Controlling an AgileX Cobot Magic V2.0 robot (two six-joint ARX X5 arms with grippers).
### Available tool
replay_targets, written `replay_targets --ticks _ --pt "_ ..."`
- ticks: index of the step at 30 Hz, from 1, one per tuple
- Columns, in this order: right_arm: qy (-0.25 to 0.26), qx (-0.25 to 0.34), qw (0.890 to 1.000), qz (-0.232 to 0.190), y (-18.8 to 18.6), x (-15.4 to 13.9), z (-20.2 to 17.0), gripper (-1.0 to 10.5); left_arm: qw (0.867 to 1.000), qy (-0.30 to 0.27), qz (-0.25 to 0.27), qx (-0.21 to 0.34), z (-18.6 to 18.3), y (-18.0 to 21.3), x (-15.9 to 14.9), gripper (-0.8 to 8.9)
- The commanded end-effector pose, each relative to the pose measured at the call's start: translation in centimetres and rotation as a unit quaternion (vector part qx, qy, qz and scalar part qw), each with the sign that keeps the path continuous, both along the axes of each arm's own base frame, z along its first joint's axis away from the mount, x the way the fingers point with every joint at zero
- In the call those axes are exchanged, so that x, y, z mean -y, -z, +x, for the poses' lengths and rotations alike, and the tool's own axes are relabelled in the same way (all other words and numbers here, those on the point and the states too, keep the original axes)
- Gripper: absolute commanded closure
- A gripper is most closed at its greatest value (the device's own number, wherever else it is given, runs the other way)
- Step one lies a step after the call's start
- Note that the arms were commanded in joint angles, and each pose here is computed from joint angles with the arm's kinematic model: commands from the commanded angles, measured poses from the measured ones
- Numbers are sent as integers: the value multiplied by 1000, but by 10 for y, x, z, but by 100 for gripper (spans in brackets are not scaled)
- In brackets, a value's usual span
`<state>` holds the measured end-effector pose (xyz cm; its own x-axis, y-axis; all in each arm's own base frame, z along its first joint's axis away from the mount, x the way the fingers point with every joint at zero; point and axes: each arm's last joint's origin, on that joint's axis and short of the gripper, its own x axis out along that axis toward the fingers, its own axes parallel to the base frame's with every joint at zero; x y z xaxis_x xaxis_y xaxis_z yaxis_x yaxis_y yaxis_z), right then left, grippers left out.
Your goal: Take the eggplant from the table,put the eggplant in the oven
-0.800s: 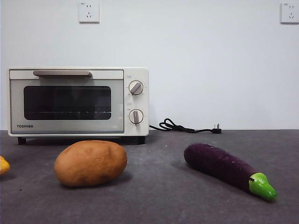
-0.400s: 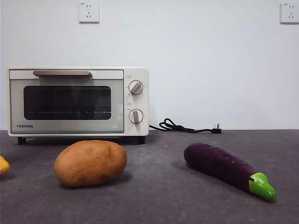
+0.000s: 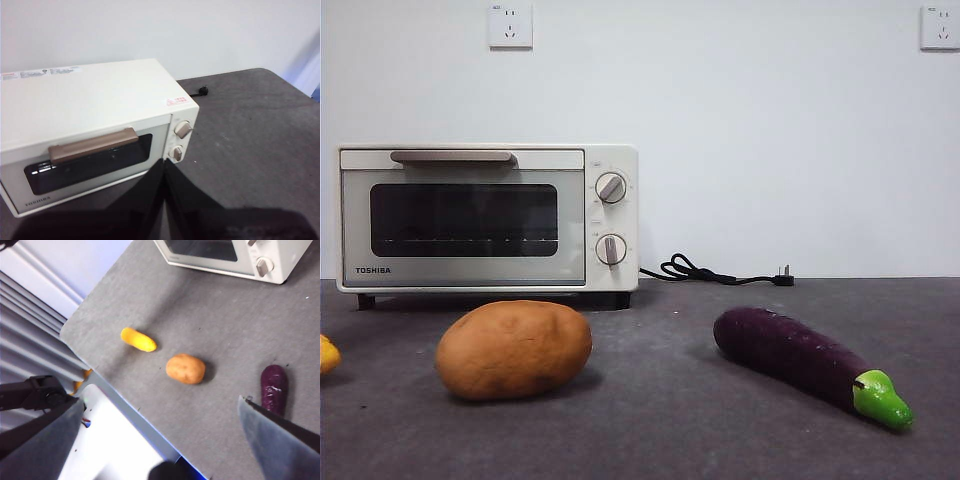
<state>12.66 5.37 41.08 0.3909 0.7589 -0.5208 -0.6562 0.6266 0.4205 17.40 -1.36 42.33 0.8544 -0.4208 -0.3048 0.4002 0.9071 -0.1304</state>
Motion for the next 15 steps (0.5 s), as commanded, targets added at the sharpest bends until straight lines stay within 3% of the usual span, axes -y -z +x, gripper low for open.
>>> replay_targets --ticks 1,15 --pt "-8 -9 1000 -4 1 -2 0 375 1000 5 10 5 15 3 1 819" --pt "-10 -21 1000 -9 4 -2 -1 379 999 -17 16 -44 114 54 -18 819"
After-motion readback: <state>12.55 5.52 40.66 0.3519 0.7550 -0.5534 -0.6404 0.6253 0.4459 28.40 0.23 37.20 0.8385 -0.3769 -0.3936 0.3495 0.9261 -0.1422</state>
